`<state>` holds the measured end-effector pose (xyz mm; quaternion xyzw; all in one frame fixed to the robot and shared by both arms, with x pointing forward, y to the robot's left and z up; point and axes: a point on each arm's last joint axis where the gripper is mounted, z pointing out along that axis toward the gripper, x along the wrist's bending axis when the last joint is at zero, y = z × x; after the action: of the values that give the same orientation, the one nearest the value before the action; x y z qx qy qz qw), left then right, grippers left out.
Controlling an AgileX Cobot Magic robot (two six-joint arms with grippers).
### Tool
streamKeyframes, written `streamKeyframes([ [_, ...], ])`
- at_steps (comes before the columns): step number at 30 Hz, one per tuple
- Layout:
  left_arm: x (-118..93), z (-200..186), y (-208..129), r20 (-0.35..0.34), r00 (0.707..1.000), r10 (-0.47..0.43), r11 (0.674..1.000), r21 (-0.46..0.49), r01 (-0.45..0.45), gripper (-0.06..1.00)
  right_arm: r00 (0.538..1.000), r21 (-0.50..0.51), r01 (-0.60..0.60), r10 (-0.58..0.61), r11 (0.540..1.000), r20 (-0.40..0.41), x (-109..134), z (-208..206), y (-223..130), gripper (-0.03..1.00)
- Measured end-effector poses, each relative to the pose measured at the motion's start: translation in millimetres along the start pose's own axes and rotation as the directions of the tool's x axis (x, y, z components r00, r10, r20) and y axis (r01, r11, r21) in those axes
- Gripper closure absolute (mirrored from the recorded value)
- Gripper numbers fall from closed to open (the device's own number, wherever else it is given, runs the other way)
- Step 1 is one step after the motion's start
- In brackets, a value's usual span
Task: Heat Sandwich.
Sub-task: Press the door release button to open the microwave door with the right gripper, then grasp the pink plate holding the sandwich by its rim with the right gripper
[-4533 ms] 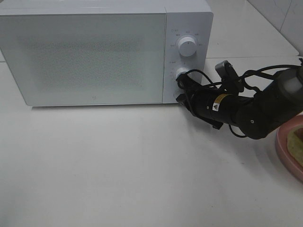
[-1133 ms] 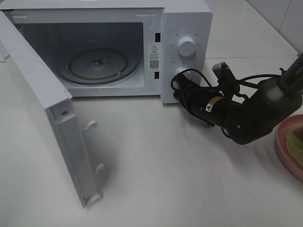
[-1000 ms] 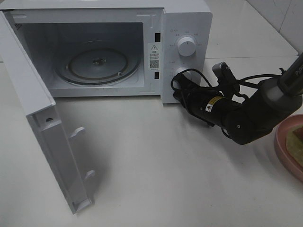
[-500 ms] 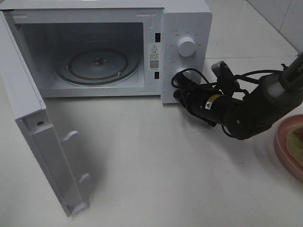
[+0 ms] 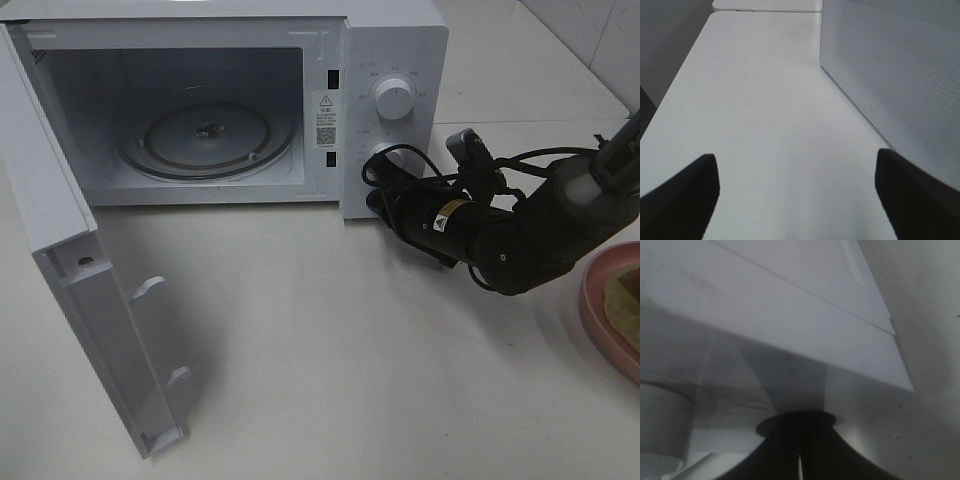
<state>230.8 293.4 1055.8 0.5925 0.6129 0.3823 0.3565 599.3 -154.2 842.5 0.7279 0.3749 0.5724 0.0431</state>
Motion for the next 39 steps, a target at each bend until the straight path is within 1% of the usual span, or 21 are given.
streamKeyframes([
  [12,0,0,0,0.0,1.0,0.0,1.0,0.0,0.0,0.14,1.0,-0.012,0.001,-0.002,1.0,-0.021,0,-7,0,0.96],
  [13,0,0,0,0.0,1.0,0.0,1.0,0.0,0.0,0.14,0.999,-0.023,0.001,-0.002,1.0,-0.034,2,-10,2,0.96],
  [18,0,0,0,0.0,1.0,0.0,1.0,0.0,0.0,0.14,0.999,-0.02,0.007,-0.008,1.0,-0.032,5,-18,3,0.96],
  [25,0,0,0,0.0,1.0,0.0,1.0,0.0,0.0,0.14,0.998,-0.004,0.03,-0.031,1.0,-0.052,7,-28,5,0.96],
  [27,0,0,0,0.0,1.0,0.0,1.0,0.0,0.0,0.14,0.994,-0.023,0.037,-0.04,0.999,-0.105,14,-34,8,0.96],
  [31,0,0,0,0.0,1.0,0.0,1.0,0.0,0.0,0.14,0.993,-0.035,0.03,-0.033,0.999,-0.113,18,-41,14,0.96],
  [34,0,0,0,0.0,1.0,0.0,1.0,0.0,0.0,0.14,0.993,-0.03,0.03,-0.033,0.999,-0.111,19,-45,15,0.96],
  [39,0,0,0,0.0,1.0,0.0,1.0,0.0,0.0,0.14,0.992,0.009,0.056,-0.054,0.998,-0.112,19,-57,11,0.96],
])
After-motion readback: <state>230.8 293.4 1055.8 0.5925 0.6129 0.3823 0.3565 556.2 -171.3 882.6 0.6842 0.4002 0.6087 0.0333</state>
